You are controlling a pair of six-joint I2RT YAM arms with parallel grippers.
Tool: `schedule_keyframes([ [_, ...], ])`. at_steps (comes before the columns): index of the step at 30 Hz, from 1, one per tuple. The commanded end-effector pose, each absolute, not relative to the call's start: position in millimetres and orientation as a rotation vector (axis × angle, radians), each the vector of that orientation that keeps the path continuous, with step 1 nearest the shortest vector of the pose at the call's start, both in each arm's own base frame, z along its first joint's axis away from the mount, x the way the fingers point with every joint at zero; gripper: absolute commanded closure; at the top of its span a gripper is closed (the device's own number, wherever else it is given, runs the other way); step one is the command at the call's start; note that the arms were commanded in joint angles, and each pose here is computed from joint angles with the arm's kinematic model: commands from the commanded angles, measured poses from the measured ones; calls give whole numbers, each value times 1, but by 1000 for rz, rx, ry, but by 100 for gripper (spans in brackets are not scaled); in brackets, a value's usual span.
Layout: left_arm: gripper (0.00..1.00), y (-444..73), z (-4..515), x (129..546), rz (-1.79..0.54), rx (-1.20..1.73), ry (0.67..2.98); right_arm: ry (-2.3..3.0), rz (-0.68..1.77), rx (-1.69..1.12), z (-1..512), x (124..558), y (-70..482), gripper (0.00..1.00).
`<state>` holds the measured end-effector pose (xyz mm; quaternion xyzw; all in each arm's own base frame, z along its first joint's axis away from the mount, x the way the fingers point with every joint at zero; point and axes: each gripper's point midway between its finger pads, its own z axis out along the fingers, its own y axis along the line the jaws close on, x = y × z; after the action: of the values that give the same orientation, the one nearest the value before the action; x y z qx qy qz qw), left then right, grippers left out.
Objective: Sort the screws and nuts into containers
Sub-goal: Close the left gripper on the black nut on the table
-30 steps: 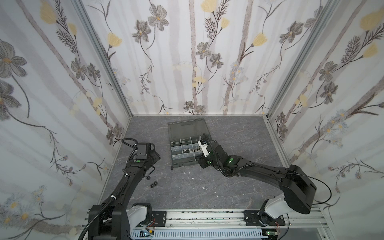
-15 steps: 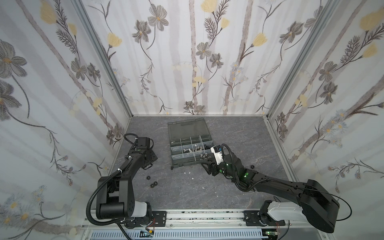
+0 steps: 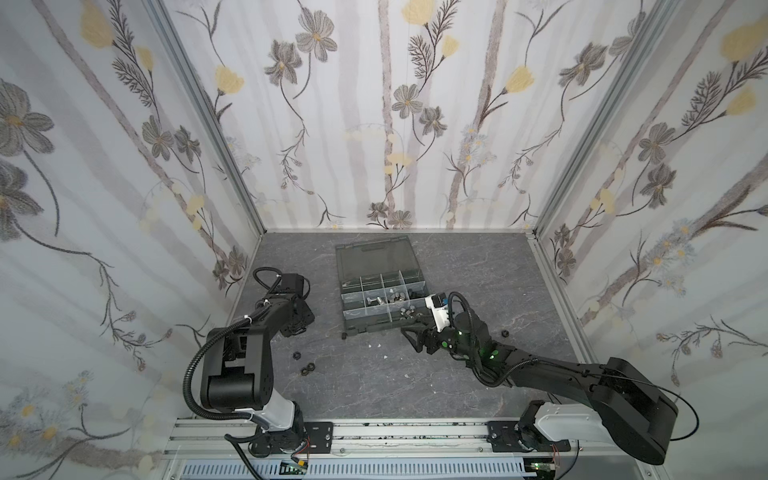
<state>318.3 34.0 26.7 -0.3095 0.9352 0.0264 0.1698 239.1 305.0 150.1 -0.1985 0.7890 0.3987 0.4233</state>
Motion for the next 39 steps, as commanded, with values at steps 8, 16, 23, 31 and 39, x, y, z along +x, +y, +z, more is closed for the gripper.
schedule_keyframes([
  [8,55,40,17,326,121,-894,2653,1910,1051,-485,164,239,306,12],
  [16,61,42,15,330,142,-898,2654,1915,1052,-483,162,239,306,12],
  [23,73,41,12,334,133,-892,2662,1916,1046,-482,162,239,305,12],
  [31,81,34,14,333,115,-870,2662,1920,1044,-481,161,240,305,12],
  [39,82,8,44,337,64,-769,2641,1924,1045,-476,159,239,304,12],
])
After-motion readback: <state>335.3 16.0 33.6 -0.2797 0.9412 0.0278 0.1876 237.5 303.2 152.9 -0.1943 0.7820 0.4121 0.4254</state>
